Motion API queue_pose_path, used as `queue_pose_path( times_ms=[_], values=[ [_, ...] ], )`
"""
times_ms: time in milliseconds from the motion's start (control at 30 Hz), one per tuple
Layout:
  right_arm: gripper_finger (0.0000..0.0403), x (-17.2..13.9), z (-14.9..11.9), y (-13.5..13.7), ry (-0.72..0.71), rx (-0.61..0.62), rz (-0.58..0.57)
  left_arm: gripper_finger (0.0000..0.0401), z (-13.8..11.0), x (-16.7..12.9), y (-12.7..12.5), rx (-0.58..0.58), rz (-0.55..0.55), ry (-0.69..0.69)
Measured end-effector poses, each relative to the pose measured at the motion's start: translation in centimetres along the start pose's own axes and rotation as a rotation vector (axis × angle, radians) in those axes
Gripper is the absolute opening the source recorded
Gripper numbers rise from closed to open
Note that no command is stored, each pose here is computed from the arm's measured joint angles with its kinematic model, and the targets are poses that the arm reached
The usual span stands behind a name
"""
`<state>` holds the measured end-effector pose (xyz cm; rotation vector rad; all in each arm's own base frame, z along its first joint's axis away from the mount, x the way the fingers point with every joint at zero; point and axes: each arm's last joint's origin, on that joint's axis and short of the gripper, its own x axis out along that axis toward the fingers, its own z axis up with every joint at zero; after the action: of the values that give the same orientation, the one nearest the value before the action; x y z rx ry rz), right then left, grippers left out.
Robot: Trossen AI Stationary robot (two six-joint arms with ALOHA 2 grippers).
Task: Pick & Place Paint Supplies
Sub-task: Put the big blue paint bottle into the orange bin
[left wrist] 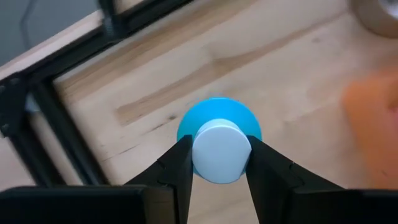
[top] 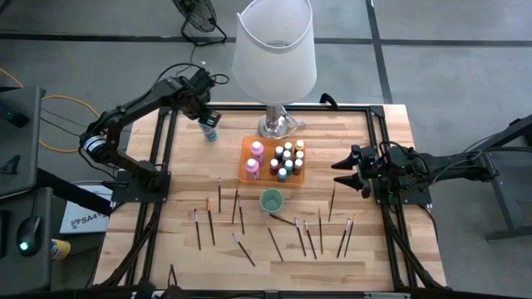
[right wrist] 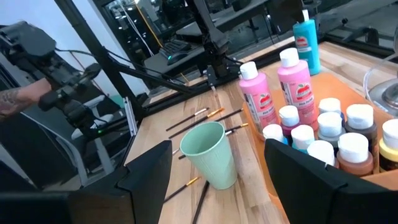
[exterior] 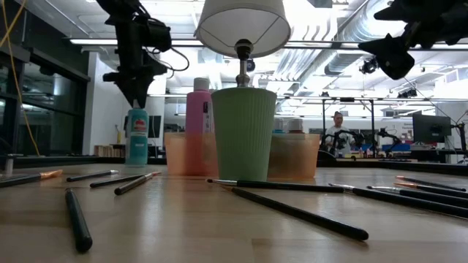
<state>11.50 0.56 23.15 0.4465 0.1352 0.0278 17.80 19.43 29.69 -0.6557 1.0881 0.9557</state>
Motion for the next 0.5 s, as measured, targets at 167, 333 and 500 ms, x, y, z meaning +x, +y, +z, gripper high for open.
queue_pose_path(
  times_ms=[167,333,500],
  values=[
    [0.025,0.0,-0.1,0.0,0.009,0.003,-0.004,0.0116,0.7,-1.5,-0.3,0.094,-0.091,-0.022],
    [0.025,0.0,-0.1,0.0,0.009,0.003,-0.004,0.0116,1.4,-3.8,-1.0,0.182,-0.159,-0.073],
    [0.025,0.0,-0.1,0.0,0.01,0.001,-0.005,0.0116,1.5,-5.7,-3.1,0.293,-0.233,-0.139]
  ],
)
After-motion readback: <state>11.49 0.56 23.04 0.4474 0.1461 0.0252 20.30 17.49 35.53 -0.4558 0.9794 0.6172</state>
